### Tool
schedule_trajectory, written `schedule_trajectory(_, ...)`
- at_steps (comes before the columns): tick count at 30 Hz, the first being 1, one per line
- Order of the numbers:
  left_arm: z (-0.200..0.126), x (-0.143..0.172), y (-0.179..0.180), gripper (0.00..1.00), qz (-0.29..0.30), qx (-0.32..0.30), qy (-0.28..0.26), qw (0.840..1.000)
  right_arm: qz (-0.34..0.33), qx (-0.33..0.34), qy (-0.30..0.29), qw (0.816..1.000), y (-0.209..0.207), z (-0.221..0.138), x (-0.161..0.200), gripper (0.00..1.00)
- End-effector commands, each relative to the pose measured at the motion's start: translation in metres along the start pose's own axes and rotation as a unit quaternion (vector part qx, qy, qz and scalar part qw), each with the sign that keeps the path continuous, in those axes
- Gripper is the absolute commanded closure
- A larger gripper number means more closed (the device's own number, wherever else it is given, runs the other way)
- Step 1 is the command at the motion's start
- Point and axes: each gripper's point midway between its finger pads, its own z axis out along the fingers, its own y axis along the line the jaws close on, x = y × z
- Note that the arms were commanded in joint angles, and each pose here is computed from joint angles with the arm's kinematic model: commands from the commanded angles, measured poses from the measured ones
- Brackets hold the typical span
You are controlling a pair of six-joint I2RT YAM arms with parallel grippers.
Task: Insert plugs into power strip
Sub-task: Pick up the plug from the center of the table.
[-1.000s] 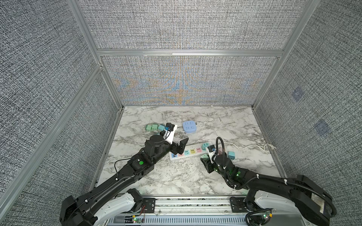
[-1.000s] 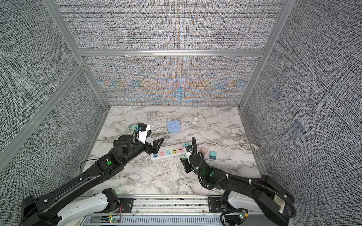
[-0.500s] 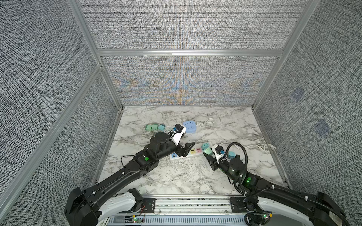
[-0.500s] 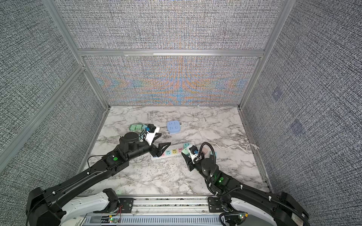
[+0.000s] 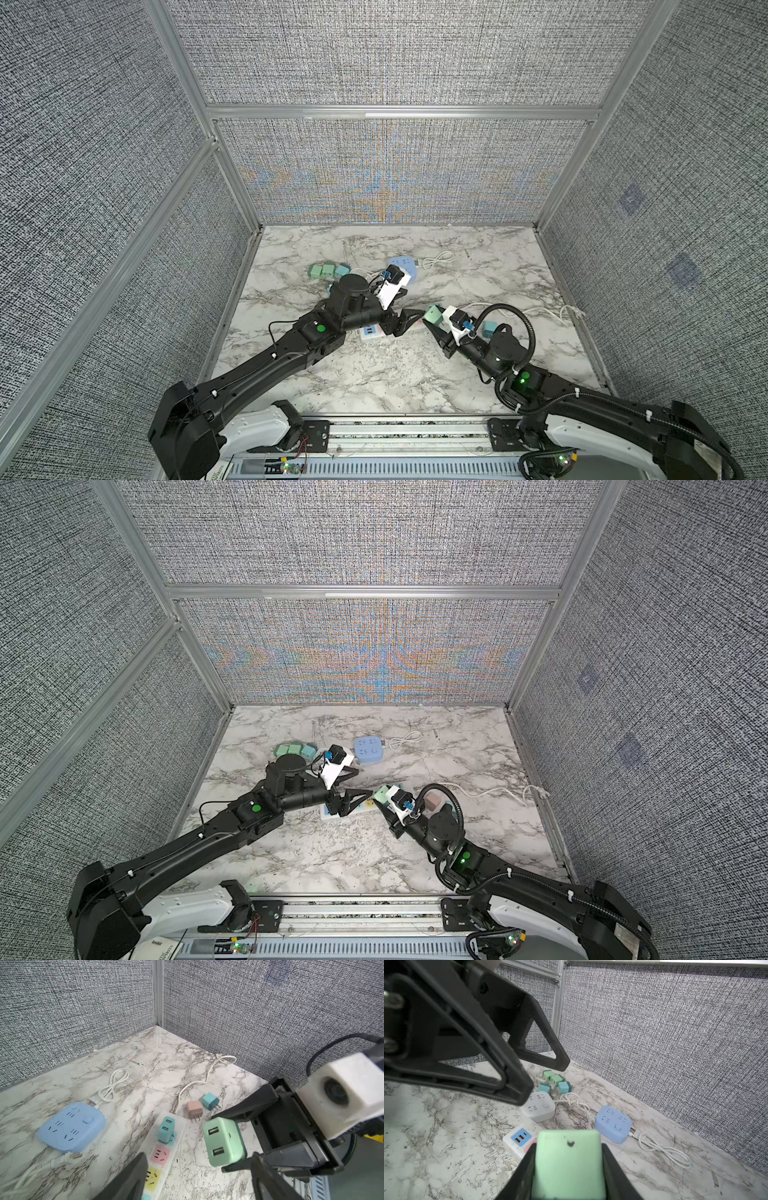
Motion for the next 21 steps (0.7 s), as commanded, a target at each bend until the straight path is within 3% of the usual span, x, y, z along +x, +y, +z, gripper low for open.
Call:
schedule_trajectory(1,0.0,-0.003,-0.005,0.22,0.005,0.013,-0.003,1.0,-0.012,-0.001,-0.049,0.999,0.0,0.0,-0.024,0.86)
schedule_trajectory(21,0.001,-0.004,-0.007,0.26,0.003,0.022,-0.003,1.0,-0.087,-0.036,-0.102,0.99,0.02,0.004,-0.048,0.86)
